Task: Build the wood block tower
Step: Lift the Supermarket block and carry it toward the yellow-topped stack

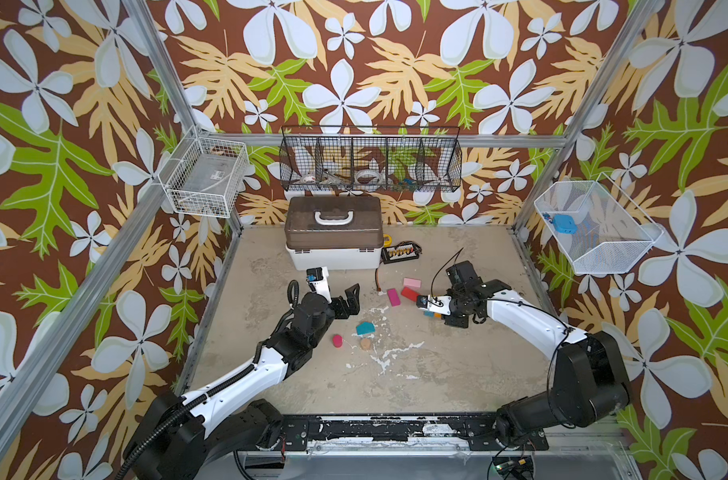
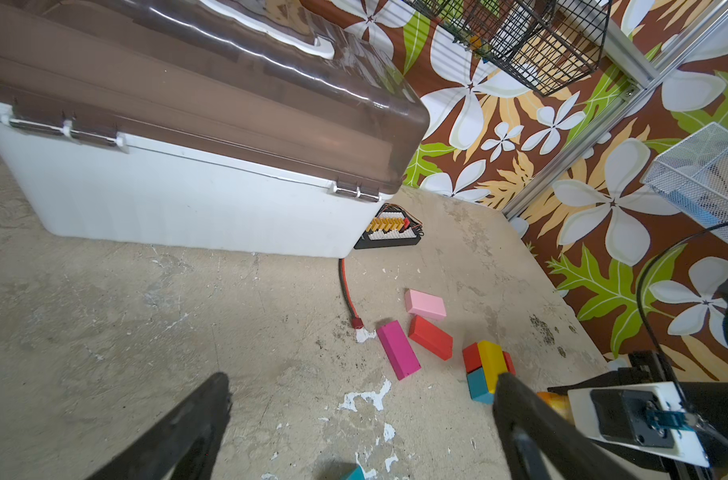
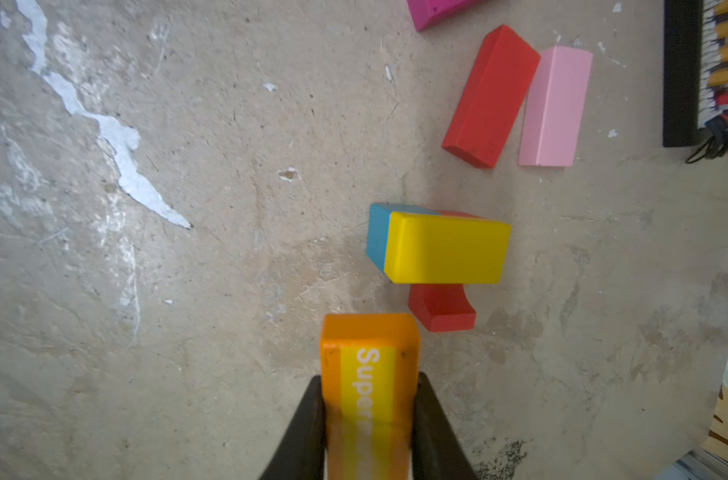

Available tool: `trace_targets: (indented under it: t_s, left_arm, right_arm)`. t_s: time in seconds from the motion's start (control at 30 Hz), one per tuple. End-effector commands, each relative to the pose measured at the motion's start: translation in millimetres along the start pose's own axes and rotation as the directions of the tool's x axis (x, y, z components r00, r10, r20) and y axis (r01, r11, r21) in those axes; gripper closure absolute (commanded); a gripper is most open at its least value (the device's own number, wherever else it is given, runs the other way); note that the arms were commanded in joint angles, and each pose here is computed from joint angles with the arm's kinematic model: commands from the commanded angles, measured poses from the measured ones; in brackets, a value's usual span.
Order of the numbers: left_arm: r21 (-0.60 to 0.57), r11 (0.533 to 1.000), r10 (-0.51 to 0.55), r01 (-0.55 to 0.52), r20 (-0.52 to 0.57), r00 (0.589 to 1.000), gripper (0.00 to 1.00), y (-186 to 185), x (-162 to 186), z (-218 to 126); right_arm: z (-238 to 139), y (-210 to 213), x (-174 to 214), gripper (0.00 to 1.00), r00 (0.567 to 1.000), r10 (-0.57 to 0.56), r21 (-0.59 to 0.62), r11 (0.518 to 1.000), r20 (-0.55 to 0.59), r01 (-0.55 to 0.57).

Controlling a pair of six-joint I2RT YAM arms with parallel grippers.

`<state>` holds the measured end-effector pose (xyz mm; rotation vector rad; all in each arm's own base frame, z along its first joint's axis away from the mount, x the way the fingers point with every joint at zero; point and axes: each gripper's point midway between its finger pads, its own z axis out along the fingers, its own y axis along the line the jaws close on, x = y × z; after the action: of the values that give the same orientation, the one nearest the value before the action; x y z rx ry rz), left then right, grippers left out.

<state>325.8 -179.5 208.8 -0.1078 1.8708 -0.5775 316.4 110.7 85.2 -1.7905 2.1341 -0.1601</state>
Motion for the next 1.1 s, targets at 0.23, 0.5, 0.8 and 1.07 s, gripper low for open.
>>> trace_targets:
  t_s: [0.23, 0.5, 0.8, 1.07]
  left_arm:
    - [0.010, 1.000, -0.011, 0.010, 0.006, 1.000, 0.00, -3, -3, 2]
    - [0.009, 1.000, -0.009, 0.009, 0.006, 1.000, 0.00, -3, -3, 2]
    - [0.010, 1.000, -0.010, 0.010, 0.009, 1.000, 0.00, -3, -4, 2]
    - [0.013, 1.000, -0.010, 0.010, 0.011, 1.000, 0.00, -4, -5, 2]
  right_arm:
    - [6, -35, 12, 0.83, 0.996, 0.047, 0.016, 0.999, -0.074, -0.046]
    - [19, -48, 12, 0.83, 0.993, 0.108, -0.013, 0.994, -0.056, -0.109]
    - [31, -48, 14, 0.79, 0.991, 0.119, -0.059, 0.991, -0.056, -0.122]
    - [33, -42, 8, 0.75, 0.992, 0.125, -0.098, 0.987, -0.029, -0.127]
